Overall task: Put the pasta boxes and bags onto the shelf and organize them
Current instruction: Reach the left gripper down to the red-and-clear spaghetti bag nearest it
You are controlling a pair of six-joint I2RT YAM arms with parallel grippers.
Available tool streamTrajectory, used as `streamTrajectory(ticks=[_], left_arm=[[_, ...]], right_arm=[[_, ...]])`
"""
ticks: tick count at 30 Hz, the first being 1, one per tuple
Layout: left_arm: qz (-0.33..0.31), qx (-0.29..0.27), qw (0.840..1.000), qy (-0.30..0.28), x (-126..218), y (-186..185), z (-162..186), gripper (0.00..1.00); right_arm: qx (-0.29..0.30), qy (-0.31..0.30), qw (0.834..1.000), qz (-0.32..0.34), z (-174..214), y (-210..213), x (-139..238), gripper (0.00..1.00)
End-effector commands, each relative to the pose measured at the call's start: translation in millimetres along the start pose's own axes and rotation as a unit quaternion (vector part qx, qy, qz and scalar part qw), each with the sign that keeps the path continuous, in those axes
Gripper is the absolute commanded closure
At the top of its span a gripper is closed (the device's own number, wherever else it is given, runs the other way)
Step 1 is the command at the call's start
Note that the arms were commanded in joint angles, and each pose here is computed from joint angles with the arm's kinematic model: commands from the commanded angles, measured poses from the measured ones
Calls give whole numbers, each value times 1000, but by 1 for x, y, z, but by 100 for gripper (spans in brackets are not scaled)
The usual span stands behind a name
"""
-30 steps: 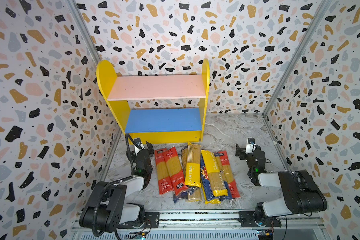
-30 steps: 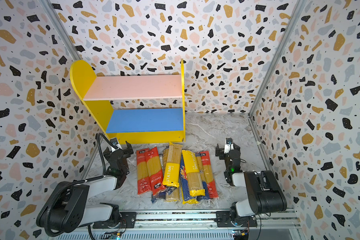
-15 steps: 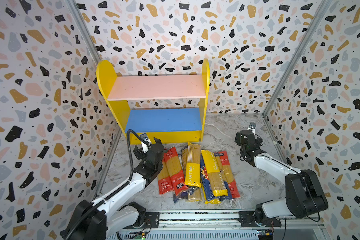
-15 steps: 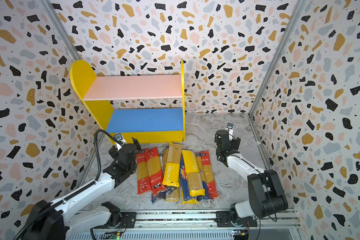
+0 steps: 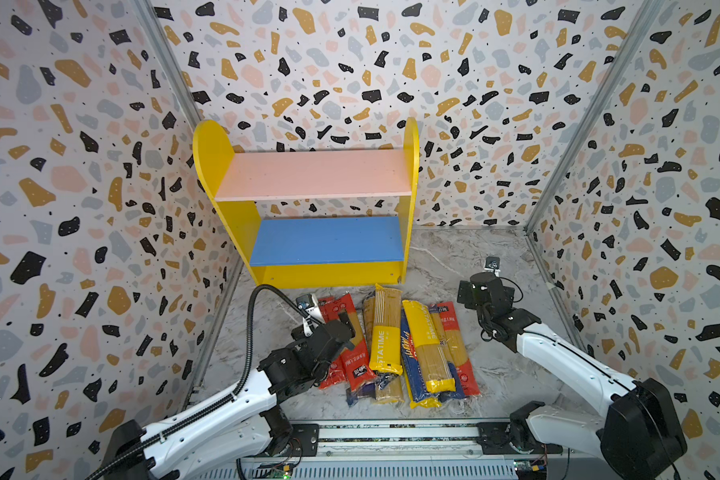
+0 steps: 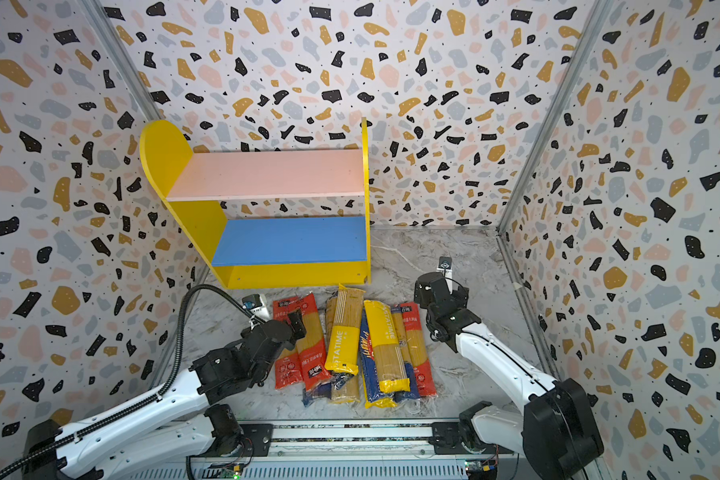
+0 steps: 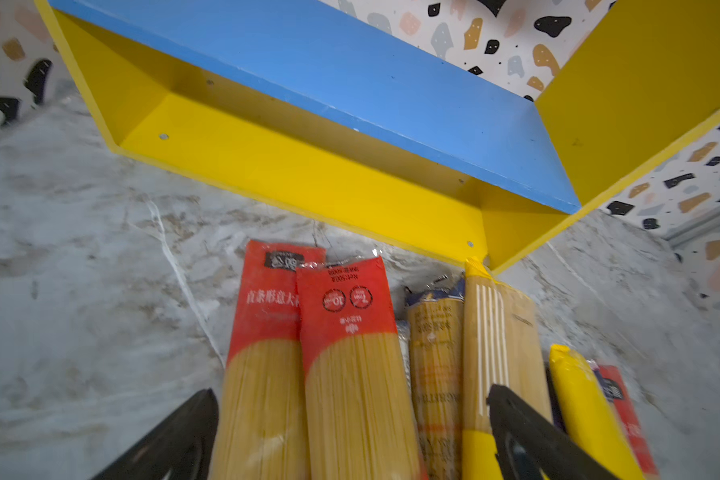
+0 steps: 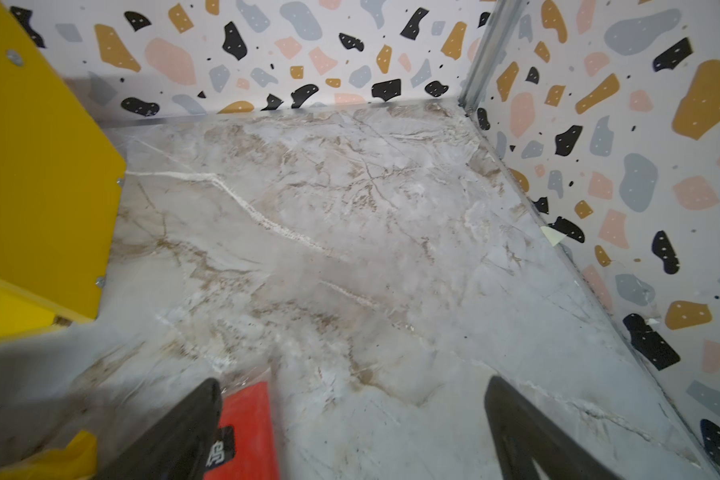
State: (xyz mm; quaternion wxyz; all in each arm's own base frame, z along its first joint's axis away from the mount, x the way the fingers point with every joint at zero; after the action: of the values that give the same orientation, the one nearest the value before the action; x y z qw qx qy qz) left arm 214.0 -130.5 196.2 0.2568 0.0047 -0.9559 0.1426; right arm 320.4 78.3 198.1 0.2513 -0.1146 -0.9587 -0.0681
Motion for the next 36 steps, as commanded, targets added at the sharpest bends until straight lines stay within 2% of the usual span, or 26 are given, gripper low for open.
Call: streamTrajectory(ticks=[1, 6, 14, 18, 25, 31, 36], left_arm=[[17, 32, 998, 56, 3, -2, 39, 1], [17, 1, 996, 84, 5, -17, 80, 0], [1, 4, 994, 113, 0, -20, 111, 0], [-14, 1, 992, 122, -3, -12, 120, 0], [-10, 30, 992, 120, -7, -14, 126, 0], [-26, 16, 991, 132, -14, -22, 135, 0], [-37, 0, 990, 139, -24, -31, 140, 7]], right_arm=[[-11, 2, 1000, -9, -6, -2, 12, 1], [-13, 5, 999, -32, -1, -1, 16, 1], [-11, 15, 999, -38, 8, -3, 17, 1], [-15, 19, 998, -53, 11, 1, 18, 1], [-23, 48, 996, -68, 16, 9, 16, 1], [-17, 53, 996, -66, 14, 10, 16, 1], [-13, 54, 997, -60, 15, 10, 12, 1]])
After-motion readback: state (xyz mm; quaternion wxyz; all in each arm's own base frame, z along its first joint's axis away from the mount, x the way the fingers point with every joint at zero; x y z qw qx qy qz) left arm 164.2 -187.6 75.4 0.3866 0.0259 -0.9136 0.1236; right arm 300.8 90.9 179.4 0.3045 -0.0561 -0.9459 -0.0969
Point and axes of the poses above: each gripper's point midway between its finger pads, its own x axis back along the fingers, its own y axis along the line the jaws close on, z = x × y, the point moved 3 cm from there along x, back along the fingers, and after that the axes turned 8 degrees about -x, right-handed, at the moved point
